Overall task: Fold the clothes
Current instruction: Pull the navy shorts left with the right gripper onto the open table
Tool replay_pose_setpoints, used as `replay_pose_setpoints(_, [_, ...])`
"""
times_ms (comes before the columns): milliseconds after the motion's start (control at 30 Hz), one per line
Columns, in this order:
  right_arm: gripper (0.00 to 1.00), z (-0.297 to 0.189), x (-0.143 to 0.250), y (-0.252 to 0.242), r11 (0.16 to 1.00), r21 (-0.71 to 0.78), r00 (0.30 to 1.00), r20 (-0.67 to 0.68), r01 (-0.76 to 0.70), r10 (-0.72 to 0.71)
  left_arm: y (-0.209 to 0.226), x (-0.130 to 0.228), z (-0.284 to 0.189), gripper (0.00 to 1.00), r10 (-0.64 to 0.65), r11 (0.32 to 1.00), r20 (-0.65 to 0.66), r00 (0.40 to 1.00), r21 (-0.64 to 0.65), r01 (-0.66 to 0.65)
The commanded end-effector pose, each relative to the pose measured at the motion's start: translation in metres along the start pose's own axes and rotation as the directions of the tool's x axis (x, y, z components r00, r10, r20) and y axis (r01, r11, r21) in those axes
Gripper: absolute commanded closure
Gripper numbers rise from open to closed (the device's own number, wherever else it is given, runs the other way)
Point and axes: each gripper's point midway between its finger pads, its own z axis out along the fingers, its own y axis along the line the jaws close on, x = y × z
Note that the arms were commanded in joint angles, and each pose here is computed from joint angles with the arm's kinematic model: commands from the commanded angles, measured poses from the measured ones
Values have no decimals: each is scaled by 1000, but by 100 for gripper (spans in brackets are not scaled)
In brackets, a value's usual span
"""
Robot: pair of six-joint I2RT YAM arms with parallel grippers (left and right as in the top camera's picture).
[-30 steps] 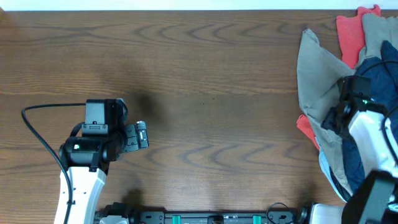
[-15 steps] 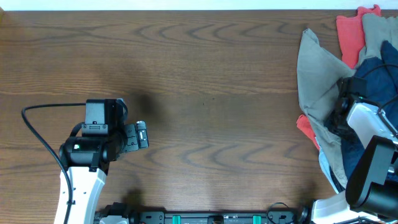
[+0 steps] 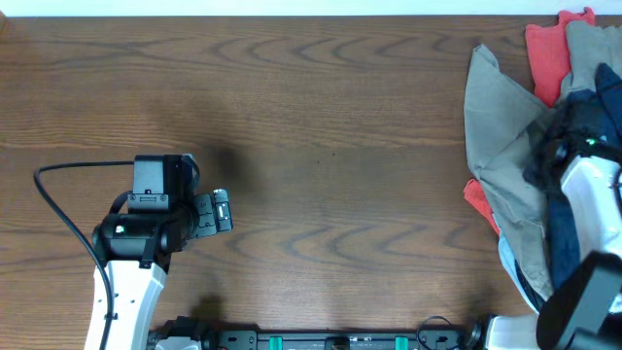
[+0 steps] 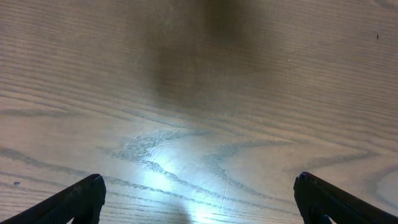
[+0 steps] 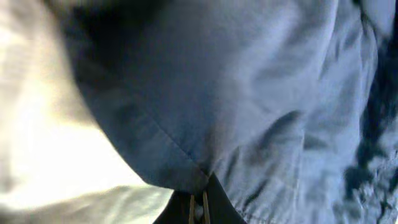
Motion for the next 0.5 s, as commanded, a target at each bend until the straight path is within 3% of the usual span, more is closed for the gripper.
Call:
replay_pose_setpoints(0, [99, -55, -30, 36, 949, -283, 989, 97, 138, -115, -1, -6, -4, 2, -13, 1000, 16, 1000, 5, 13])
replay_pose_setpoints(67, [99, -122, -44, 78, 788, -558, 962, 210, 262, -172, -1, -6, -4, 2, -13, 1000, 16, 1000, 5, 13])
replay_pose_setpoints(100, [99, -173, -48, 100, 629, -693, 933, 307, 353, -186, -1, -6, -4, 2, -13, 1000, 17, 1000, 5, 13])
replay_pose_setpoints(233, [98, -272, -35, 129, 325, -822, 884, 433, 468, -176, -1, -7, -4, 2, -13, 1000, 20, 1000, 5, 13])
replay_pose_setpoints(367, [94, -293, 24, 153, 233, -847, 858, 395, 479, -327, -1, -7, -4, 2, -13, 1000, 20, 1000, 5, 13])
replay_pose_setpoints(467, [92, -286, 78, 176, 201, -845, 800, 353, 495, -486, -1, -7, -4, 2, -13, 1000, 20, 1000, 5, 13])
